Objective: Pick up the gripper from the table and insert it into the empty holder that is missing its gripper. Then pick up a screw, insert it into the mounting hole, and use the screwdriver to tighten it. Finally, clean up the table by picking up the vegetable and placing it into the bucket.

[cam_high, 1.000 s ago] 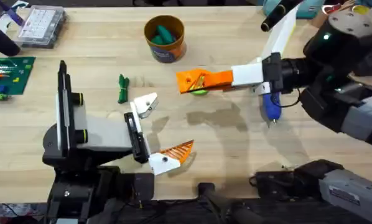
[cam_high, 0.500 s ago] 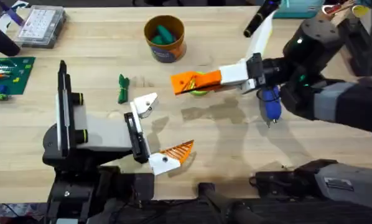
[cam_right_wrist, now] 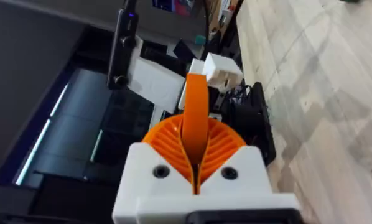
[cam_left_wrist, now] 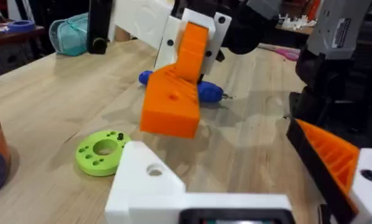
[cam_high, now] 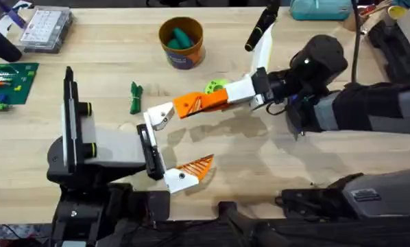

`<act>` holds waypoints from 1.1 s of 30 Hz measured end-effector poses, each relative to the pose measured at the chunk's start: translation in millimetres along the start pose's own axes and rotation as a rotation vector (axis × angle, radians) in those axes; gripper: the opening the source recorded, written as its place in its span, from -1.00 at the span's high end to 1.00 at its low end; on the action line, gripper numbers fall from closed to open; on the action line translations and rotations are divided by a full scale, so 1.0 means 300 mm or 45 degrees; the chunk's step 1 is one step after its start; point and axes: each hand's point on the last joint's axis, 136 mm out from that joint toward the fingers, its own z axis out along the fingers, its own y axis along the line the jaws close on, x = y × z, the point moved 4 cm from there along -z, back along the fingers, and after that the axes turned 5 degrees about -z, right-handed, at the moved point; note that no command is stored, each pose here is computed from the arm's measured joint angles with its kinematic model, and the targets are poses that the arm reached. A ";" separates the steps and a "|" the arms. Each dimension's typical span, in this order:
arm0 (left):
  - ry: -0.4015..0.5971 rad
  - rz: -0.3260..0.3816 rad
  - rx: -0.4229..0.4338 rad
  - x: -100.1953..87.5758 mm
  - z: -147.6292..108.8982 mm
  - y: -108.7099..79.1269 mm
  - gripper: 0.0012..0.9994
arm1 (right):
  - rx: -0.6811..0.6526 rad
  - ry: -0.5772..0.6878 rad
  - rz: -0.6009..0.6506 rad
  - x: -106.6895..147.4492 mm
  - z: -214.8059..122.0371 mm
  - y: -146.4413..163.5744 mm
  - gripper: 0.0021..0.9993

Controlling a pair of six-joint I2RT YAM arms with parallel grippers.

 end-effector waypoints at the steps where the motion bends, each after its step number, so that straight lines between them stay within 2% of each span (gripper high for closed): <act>1: 0.000 0.000 0.000 0.000 0.000 0.000 -0.98 | 0.000 0.000 0.015 0.003 0.000 -0.003 0.98; 12: 0.000 0.000 0.000 0.000 0.000 0.000 -0.98 | 0.030 -0.023 0.245 0.084 -0.013 -0.065 0.98; 20: 0.000 0.000 0.000 0.000 0.000 0.000 -0.98 | 0.037 -0.041 0.227 0.090 0.022 -0.067 0.98; 26: 0.000 0.000 0.000 0.000 0.000 0.000 -0.98 | 0.013 -0.046 0.125 0.089 0.049 -0.040 0.98; 33: 0.000 0.000 0.000 0.000 0.000 0.000 -0.98 | 0.041 -0.081 0.194 0.136 0.035 -0.072 0.98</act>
